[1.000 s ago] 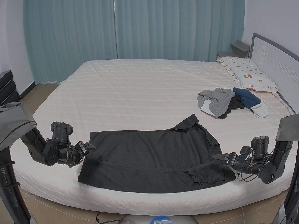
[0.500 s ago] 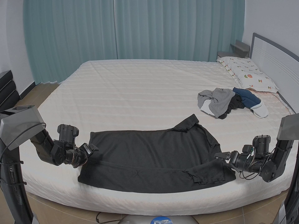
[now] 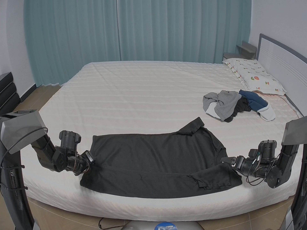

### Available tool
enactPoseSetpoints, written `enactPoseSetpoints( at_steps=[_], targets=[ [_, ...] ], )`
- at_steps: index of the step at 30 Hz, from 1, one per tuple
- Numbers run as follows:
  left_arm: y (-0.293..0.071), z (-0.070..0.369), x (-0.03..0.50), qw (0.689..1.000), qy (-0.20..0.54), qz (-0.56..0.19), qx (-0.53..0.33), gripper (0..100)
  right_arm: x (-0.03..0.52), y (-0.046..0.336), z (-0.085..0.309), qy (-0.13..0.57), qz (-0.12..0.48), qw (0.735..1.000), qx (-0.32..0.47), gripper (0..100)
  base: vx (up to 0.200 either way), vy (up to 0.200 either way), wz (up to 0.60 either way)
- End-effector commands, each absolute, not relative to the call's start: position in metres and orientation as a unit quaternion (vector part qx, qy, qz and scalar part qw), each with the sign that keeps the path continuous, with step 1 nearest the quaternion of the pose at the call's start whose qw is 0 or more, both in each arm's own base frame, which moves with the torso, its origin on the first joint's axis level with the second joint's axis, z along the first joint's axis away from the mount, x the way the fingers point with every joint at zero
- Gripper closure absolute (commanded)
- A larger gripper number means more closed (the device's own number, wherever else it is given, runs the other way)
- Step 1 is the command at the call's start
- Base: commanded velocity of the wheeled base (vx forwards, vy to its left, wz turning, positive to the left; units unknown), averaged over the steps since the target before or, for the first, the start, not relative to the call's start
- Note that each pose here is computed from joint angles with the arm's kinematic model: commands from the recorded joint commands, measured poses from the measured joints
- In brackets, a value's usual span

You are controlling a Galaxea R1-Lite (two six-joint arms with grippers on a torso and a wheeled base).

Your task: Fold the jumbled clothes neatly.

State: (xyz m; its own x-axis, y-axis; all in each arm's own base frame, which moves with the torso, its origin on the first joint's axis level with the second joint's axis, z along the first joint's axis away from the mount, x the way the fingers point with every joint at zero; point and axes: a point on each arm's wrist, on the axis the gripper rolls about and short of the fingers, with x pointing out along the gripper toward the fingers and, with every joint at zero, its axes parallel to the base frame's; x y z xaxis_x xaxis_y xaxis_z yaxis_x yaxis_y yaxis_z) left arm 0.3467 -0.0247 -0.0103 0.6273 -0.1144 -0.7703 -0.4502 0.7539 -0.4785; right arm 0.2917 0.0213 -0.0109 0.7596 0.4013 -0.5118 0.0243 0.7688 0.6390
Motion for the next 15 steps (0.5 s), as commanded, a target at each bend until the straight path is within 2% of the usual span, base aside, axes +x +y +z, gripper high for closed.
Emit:
enactPoseSetpoints(
  at_steps=[1, 15],
  targets=[
    [-0.0217, -0.01, 0.3441, 0.836, 0.421, 0.105, -0.337, 100, 0.292, 0.0217, -0.015, 0.334, 0.106, 0.879, 0.323, 0, 0.0, 0.0, 0.0],
    [-0.017, -0.0136, 0.3379, 0.833, 0.424, 0.127, -0.331, 100, 0.3011, 0.0259, -0.0239, 0.334, 0.114, 0.879, 0.321, 0, 0.0, 0.0, 0.0]
  ],
)
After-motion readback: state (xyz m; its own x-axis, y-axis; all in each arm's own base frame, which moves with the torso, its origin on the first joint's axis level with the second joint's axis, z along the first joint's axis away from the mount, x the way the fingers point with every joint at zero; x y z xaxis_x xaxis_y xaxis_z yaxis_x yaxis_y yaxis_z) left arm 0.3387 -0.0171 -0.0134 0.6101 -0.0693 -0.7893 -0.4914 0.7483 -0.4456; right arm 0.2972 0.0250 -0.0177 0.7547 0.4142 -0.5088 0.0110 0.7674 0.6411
